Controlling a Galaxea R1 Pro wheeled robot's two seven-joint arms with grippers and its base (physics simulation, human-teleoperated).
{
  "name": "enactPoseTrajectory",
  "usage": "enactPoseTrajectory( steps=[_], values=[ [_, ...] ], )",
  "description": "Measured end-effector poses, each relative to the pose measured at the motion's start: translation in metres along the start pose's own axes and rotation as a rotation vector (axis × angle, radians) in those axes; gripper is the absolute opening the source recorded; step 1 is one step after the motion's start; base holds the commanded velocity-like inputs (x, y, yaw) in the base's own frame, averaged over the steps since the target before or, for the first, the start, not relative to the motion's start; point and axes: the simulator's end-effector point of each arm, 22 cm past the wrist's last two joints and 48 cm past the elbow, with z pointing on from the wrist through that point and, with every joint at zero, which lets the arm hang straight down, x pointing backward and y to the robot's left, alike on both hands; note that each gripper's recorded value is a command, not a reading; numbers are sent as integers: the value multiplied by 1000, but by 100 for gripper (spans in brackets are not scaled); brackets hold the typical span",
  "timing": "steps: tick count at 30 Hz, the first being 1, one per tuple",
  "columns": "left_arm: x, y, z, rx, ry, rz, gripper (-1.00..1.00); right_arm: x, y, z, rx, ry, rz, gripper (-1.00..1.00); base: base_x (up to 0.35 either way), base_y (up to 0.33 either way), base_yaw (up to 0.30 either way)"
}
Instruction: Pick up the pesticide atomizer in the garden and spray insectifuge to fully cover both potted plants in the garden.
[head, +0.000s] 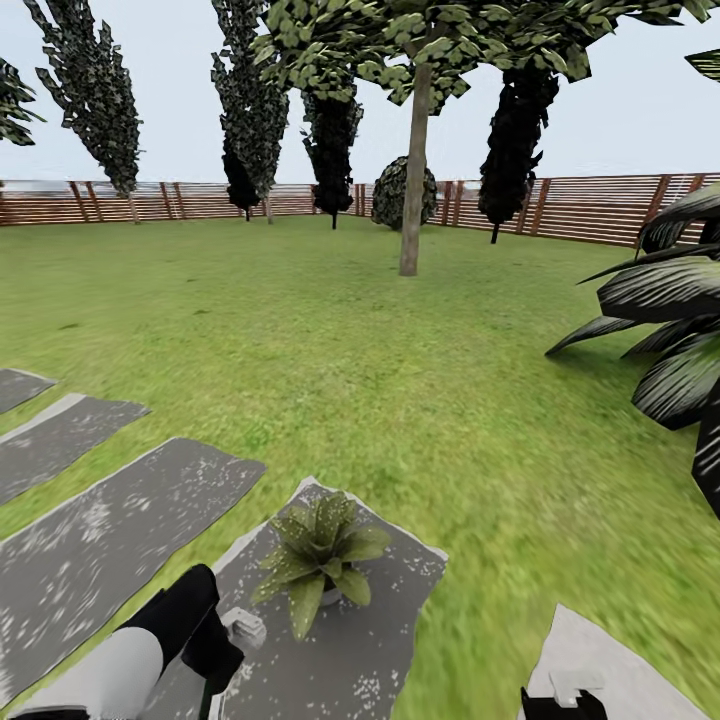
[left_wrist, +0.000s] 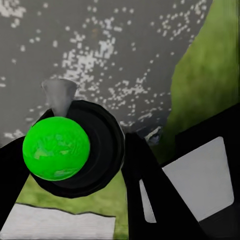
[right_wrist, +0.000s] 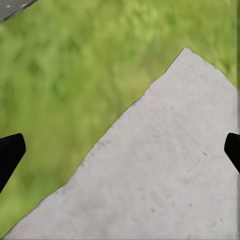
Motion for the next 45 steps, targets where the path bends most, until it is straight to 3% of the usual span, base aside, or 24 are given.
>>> enactPoseTrajectory(
  steps=[11, 22, 27, 30, 33, 37, 45],
  values=[
    [1, -1, -1, 6, 5, -4, -100, -1, -2, 0, 6, -3, 1, 100, 186, -182, 73],
    [-3, -1, -3, 6, -1, -2, -100, 0, -1, 0, 4, -1, 0, 100, -162, -239, 273],
    [-26, 6, -24, 2, -42, 1, -100, 0, -1, 0, 4, -1, 0, 100, -81, -52, 82],
    [-41, -8, -42, 69, -57, 27, -100, 0, -1, 0, 5, -1, 0, 100, -3, -2, 3],
    [-40, -2, -54, 47, -10, 87, -100, -1, -2, 0, 5, -2, 0, 100, 0, 0, 0],
    [-34, -4, -50, 28, 24, 115, -100, -1, -1, 0, 5, -3, 2, 100, 0, 0, 106],
    [-31, 0, -51, 26, 26, 108, -100, -1, -2, 0, 6, -3, 2, 100, 92, -122, 203]
  ],
)
